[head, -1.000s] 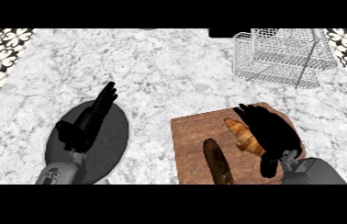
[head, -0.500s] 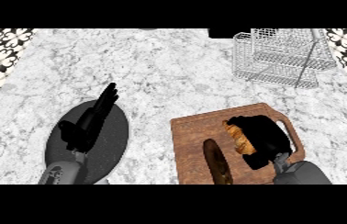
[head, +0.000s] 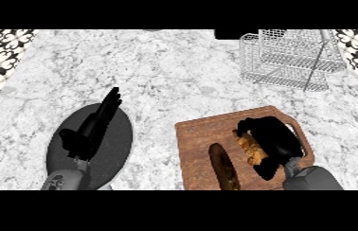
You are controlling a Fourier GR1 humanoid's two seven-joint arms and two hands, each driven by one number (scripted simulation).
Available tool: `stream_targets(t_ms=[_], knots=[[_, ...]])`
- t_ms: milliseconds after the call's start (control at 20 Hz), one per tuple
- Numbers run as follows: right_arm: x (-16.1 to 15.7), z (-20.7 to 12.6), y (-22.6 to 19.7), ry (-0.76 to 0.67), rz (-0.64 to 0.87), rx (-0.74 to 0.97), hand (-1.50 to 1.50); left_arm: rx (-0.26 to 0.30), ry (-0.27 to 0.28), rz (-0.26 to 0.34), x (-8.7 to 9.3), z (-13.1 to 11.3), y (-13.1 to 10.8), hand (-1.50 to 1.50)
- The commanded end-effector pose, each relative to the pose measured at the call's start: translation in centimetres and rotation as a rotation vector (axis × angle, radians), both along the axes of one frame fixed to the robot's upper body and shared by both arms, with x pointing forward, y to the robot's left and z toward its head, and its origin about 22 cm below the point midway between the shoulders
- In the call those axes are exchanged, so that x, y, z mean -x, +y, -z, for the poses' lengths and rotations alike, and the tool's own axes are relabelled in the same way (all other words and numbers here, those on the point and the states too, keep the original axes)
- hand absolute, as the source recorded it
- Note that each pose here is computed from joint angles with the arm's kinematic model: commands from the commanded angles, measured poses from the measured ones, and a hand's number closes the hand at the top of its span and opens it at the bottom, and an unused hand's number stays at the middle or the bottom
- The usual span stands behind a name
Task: Pick the croissant from the cutting board and place it in the tiered basket
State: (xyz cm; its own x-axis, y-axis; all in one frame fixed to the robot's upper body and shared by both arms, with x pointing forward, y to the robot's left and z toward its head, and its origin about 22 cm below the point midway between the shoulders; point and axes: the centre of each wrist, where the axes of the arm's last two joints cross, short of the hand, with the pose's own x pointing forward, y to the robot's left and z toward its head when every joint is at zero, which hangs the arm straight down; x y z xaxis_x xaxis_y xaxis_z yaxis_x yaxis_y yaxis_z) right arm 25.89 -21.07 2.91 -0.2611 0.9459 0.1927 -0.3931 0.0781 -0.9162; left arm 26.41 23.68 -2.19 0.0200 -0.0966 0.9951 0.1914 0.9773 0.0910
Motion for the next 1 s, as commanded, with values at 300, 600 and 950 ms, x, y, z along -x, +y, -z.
stream_targets(t_ms=[300, 600, 950], knots=[[-0.1, -7.7, -26.2, -0.128, 0.573, 0.084, 1.50, 0.016, -0.012, -0.015, 0.5, 0.0, -0.2, 0.00], [1.4, -10.5, -33.5, -0.277, 0.638, -0.246, 1.50, 0.005, -0.020, 0.016, 0.3, -0.9, -0.3, 0.00], [0.9, -15.9, -36.8, -0.446, 0.509, -0.502, 1.50, 0.016, -0.013, 0.031, -0.6, -0.3, -2.4, 0.00]])
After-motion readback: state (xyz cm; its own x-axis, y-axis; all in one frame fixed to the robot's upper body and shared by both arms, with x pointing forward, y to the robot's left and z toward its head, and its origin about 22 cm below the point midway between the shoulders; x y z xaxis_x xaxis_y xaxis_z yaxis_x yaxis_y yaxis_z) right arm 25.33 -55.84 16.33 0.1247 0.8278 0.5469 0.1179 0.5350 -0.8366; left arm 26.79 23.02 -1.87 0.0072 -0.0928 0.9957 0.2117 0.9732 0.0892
